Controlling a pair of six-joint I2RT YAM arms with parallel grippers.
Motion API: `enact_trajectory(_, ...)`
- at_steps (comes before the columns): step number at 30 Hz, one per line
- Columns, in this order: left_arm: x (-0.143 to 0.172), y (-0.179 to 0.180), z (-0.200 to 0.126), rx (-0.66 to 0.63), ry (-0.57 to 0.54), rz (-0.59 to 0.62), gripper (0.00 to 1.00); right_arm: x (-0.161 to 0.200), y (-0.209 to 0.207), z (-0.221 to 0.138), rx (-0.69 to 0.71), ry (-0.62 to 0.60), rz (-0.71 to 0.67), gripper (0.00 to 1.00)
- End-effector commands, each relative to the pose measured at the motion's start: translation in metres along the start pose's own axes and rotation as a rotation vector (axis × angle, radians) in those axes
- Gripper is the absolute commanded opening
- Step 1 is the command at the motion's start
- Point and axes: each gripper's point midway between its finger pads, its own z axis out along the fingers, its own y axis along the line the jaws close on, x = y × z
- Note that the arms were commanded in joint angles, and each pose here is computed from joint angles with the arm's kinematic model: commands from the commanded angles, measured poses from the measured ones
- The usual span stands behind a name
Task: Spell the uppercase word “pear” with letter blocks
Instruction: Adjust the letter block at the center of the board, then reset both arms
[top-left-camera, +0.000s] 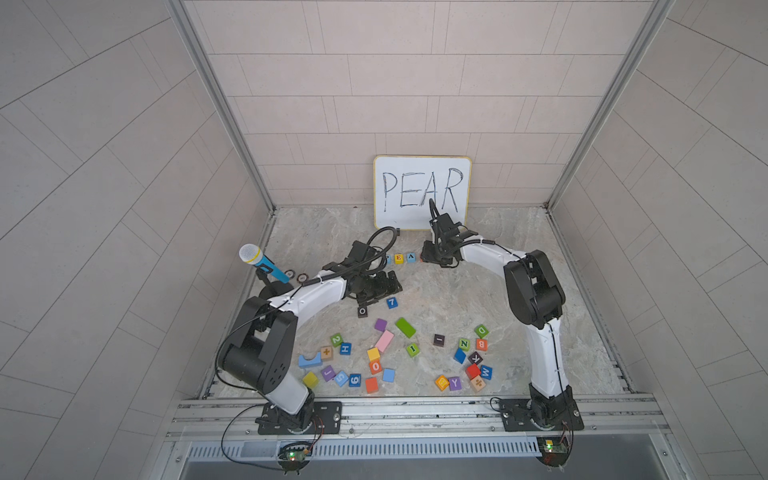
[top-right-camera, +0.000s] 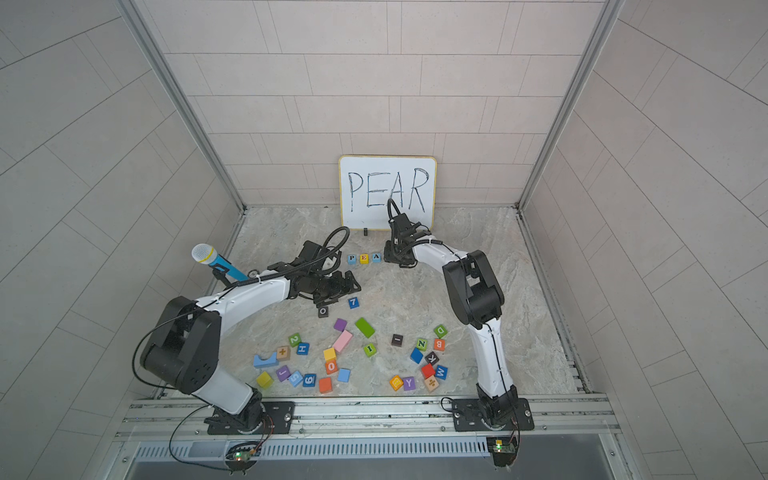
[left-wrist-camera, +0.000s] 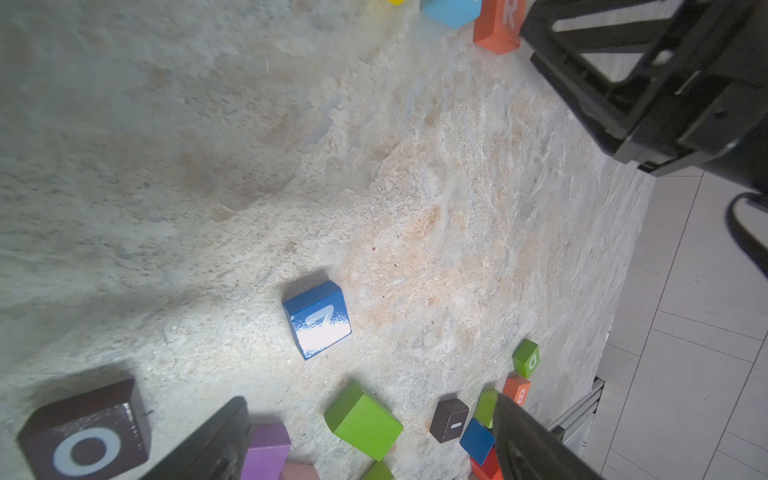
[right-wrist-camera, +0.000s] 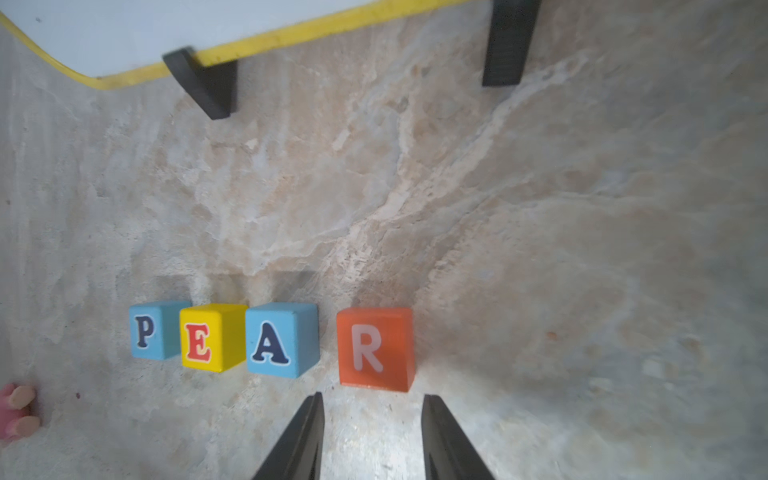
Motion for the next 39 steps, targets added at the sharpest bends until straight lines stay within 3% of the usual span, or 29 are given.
enact_trajectory(1,-0.004,0.002,-0.021,-0.05,-0.04,0.054,0.95,-0.018,-0.002,-0.043,0.038,-0.091,-0.046,0.44)
enact_trajectory(5,-0.011,0.004,-0.045,-0.127,-0.084,0.117,0.95,-0.018,-0.026,-0.072,0.13,-0.15,-0.109,0.46)
enact_trajectory(10,-0.029,0.007,-0.091,-0.245,-0.22,0.223,0.95,-0.019,-0.056,-0.104,0.189,-0.253,-0.105,0.47)
enact_trajectory(11,-0.034,0.008,-0.1,-0.269,-0.265,0.237,0.95,-0.019,-0.063,-0.111,0.199,-0.27,-0.096,0.48)
enact_trajectory(14,-0.052,0.01,-0.125,-0.327,-0.407,0.272,0.96,-0.02,-0.077,-0.134,0.238,-0.322,-0.102,0.64)
enact_trajectory(17,-0.071,0.026,-0.146,-0.426,-0.578,0.283,0.98,-0.024,-0.097,-0.16,0.353,-0.433,-0.174,0.66)
enact_trajectory(21,-0.084,0.074,-0.16,-0.601,-0.817,0.256,0.88,-0.019,-0.134,-0.189,0.529,-0.679,-0.269,0.67)
enact_trajectory(23,-0.086,0.093,-0.16,-0.597,-0.839,0.228,0.87,-0.01,-0.146,-0.203,0.569,-0.804,-0.295,0.67)
enact_trajectory(25,-0.089,0.107,-0.162,-0.607,-0.831,0.194,0.87,0.003,-0.154,-0.207,0.586,-0.844,-0.341,0.66)
enact_trajectory(35,-0.097,0.12,-0.154,-0.707,-0.8,0.257,0.82,0.021,-0.198,-0.188,0.729,-0.773,-0.393,0.67)
enact_trajectory(39,-0.102,0.125,-0.149,-0.739,-0.849,0.334,0.81,0.026,-0.225,-0.176,0.682,-0.8,-0.287,0.67)
